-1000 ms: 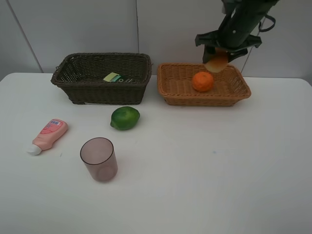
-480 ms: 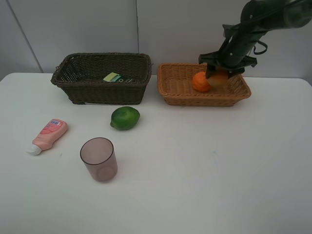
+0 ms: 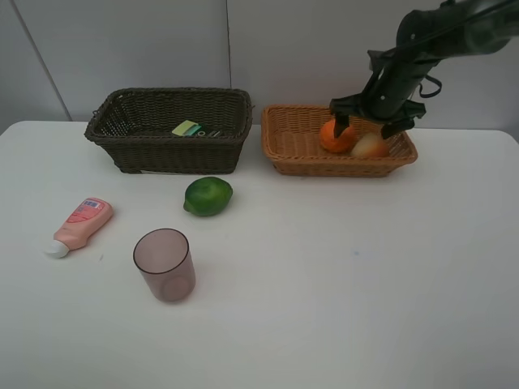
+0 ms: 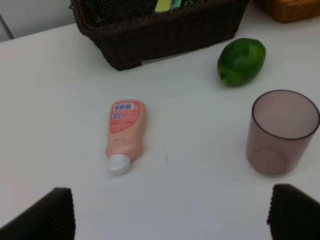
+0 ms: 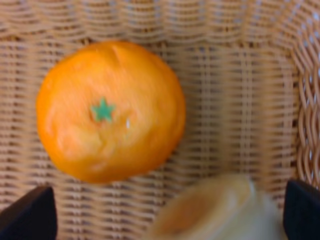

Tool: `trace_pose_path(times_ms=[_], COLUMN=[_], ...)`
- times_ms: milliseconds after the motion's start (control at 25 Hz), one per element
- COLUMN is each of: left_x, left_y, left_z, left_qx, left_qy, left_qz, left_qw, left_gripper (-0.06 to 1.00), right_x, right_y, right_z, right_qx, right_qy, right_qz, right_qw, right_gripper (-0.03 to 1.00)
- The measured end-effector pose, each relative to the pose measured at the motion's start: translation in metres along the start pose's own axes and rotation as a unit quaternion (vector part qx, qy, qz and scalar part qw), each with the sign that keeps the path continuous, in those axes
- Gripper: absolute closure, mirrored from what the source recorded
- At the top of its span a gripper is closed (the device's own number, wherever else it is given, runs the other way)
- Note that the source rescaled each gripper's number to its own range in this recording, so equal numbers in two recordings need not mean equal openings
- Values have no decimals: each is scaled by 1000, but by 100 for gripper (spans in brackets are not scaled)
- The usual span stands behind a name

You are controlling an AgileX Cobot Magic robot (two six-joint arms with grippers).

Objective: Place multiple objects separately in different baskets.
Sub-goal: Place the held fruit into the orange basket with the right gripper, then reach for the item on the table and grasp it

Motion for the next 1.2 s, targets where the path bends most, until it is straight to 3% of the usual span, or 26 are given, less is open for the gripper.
trace_pose_path(times_ms=[320,440,880,1200], left_x=[0,0,0,0], left_y=[0,0,0,0], left_z=[0,0,0,0], left_qx=[0,0,0,0], left_qy=[0,0,0,0], left_qz=[0,0,0,0], left_qw=[1000,1000,1000,1000], left_gripper=[-6,-6,-6,-6], right_x=[21,21,26,105], right_y=[1,-1,-15,-28], right_z=[-39,-64,-190,-252], right_qx=[-13,-12,-9,-16], right_qy=[101,101,5,-67], right_qz=[14,8,6,6], right_qw=[995,995,1000,998], right_gripper=[-2,-3,-3,-3])
Point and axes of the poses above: a point on each arm's last joint axis where the gripper is mounted, z pointing out along that axis toward the gripper, y along the wrist's bending axis when the last joint is at zero, x = y × z, the point moved 3 cm from there along z, pointing out along that axis toward the gripper, and after that the axes turned 3 degrees about -z, right-handed, at the moved point
